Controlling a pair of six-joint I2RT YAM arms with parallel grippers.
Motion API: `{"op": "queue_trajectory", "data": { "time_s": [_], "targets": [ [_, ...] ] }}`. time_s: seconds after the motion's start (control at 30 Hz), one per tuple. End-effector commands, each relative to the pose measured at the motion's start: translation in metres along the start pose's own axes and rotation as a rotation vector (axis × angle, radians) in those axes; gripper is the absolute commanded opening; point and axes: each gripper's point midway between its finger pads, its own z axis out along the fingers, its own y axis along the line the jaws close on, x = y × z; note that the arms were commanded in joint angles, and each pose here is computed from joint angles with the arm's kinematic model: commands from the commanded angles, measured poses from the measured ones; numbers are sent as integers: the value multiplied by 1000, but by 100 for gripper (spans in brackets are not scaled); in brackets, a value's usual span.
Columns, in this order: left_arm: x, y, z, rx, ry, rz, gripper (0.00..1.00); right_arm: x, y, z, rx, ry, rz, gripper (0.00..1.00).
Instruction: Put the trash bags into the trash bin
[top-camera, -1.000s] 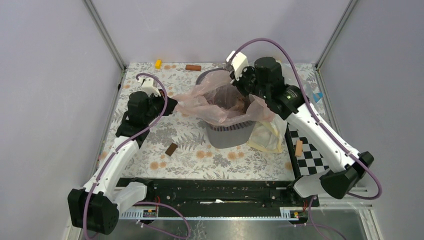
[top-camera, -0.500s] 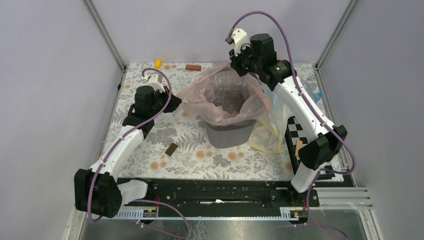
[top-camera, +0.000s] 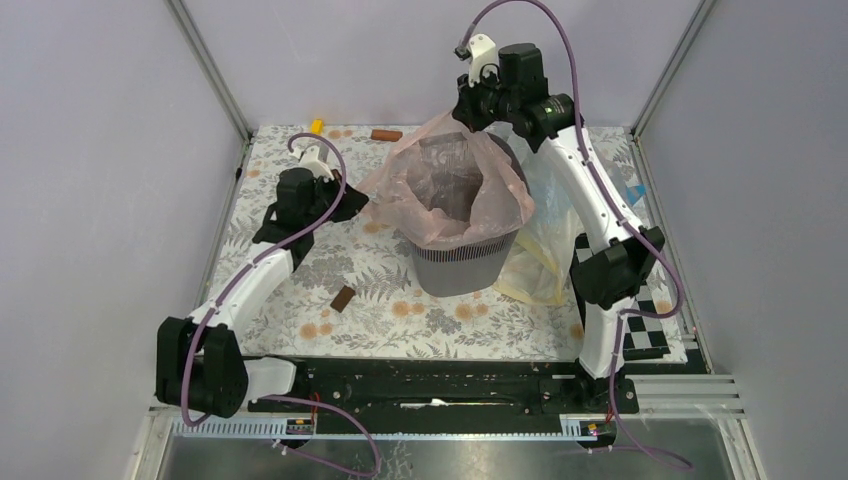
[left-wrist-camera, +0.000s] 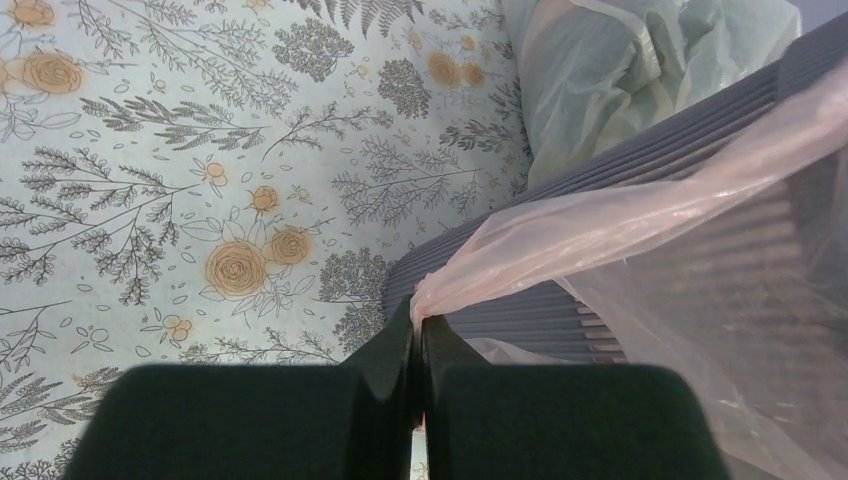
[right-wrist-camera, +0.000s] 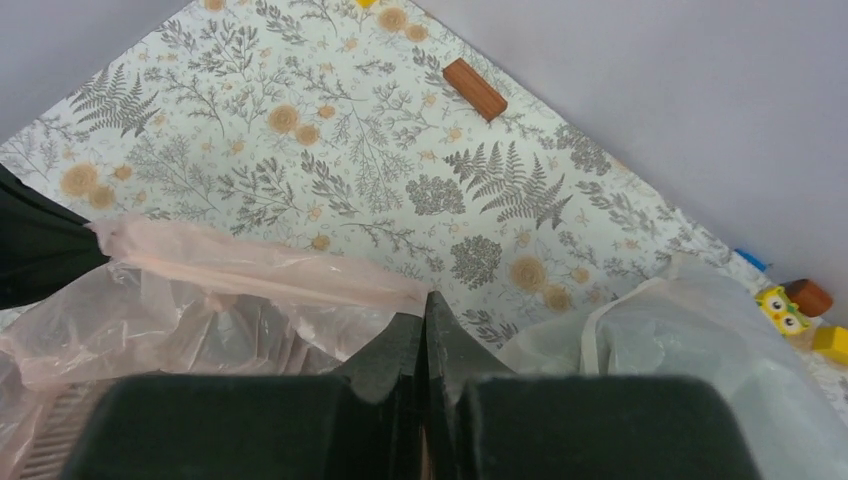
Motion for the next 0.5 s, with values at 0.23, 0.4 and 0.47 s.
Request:
{"op": "queue_trajectory", "data": {
  "time_s": [0.23, 0.4, 0.47],
  "targets": [
    [-2, -9, 20, 37, 4, -35, 0, 23, -29, 16, -8, 78, 228, 9],
    [22, -19, 26, 56, 49, -25, 0, 39, -48, 2, 21, 131, 289, 14],
    [28, -23, 27, 66, 56, -24, 0, 38, -52, -8, 35, 131, 333, 25]
  ]
}}
